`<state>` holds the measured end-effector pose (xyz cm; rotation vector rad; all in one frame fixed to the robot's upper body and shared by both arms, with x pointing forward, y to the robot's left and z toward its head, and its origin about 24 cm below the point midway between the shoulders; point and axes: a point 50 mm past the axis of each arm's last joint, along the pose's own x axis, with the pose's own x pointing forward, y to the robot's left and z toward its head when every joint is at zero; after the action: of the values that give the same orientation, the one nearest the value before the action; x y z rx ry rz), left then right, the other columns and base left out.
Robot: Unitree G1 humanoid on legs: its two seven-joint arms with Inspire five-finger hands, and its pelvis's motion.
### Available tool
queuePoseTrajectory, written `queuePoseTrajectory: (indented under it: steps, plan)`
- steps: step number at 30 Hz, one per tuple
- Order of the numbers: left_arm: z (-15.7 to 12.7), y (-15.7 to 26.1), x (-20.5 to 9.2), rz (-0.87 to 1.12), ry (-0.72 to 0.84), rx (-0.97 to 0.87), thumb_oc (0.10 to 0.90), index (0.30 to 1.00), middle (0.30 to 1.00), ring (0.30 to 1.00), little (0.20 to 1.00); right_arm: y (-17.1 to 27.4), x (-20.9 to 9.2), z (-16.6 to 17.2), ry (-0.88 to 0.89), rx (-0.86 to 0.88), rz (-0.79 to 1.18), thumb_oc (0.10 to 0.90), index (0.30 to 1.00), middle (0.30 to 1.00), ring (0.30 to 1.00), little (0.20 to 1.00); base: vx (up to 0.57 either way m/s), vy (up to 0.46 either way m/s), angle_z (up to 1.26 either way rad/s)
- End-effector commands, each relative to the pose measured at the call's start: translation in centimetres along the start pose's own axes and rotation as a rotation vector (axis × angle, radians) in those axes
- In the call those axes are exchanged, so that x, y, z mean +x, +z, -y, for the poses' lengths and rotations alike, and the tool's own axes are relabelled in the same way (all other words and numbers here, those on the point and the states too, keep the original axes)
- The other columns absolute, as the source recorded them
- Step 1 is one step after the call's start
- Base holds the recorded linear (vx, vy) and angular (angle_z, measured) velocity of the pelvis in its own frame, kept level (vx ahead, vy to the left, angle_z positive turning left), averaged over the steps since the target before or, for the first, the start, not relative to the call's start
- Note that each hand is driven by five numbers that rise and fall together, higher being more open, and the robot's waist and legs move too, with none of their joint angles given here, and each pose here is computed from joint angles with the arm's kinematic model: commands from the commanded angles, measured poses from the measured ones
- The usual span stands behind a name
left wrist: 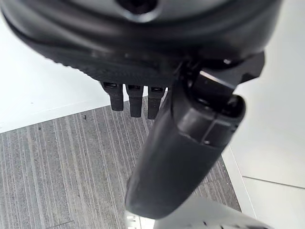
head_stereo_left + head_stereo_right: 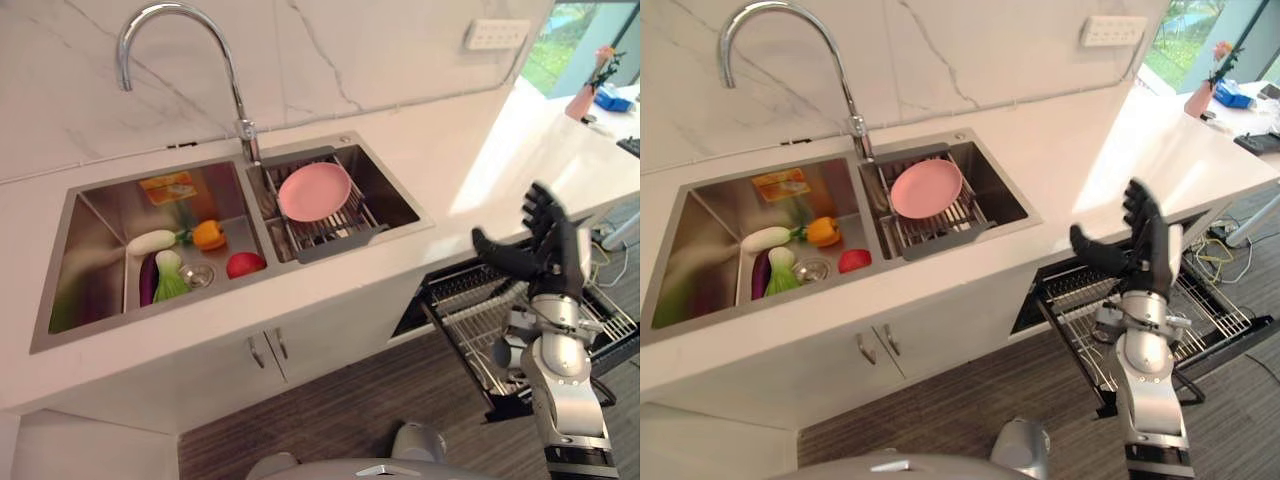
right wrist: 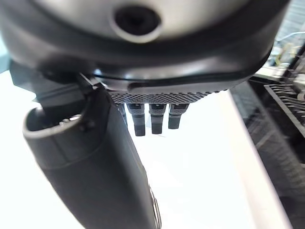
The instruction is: Place the dishes in the dishwasher.
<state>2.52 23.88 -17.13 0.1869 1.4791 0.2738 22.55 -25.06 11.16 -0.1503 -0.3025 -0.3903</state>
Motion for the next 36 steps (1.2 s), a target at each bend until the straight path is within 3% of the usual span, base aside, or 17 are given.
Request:
queuePoseTrajectory:
  steps: [1,9,12,16,26,36]
  plan:
    - [0.3,3.2,-0.1,0.111,-0.013,-0.054,0.8,0.9,0.9,0.9,0.9,4.6,2.6,-0.1,0.045,0.083,0.267,0.8,0.9,0.9,0.9,0.9,0.14,-0.014,0.54]
    - [0.5,0.9,-0.1,0.055,-0.044,-0.003,0.8,0.9,0.9,0.9,0.9,1.5,1.6,-2.2,0.235,0.086,0.097,0.8,0.9,0.9,0.9,0.9,0.16,-0.073,0.52]
    - [0.0,-1.6,-0.1,-0.038,-0.034,-0.015,0.8,0.9,0.9,0.9,0.9,0.9,1.3,-2.6,0.346,0.017,0.065,0.8,0.9,0.9,0.9,0.9,0.16,-0.133,0.09]
    - [0.1,-2.0,-0.1,-0.054,-0.037,0.02,0.8,0.9,0.9,0.9,0.9,0.8,1.4,-3.0,0.42,-0.054,0.068,0.8,0.9,0.9,0.9,0.9,0.06,-0.057,0.0]
    - [0.7,2.8,-0.1,0.125,-0.065,0.215,0.8,0.9,0.9,0.9,0.9,4.6,6.1,-4.0,0.581,-0.58,0.322,0.8,0.9,0.9,0.9,0.9,0.02,-0.012,0.01]
    - [0.0,2.3,-0.1,0.124,-0.072,0.346,0.8,0.9,0.9,0.9,0.9,6.6,7.3,-8.7,0.773,-0.823,0.508,0.8,0.9,0.9,0.9,0.9,0.0,-0.004,0.02]
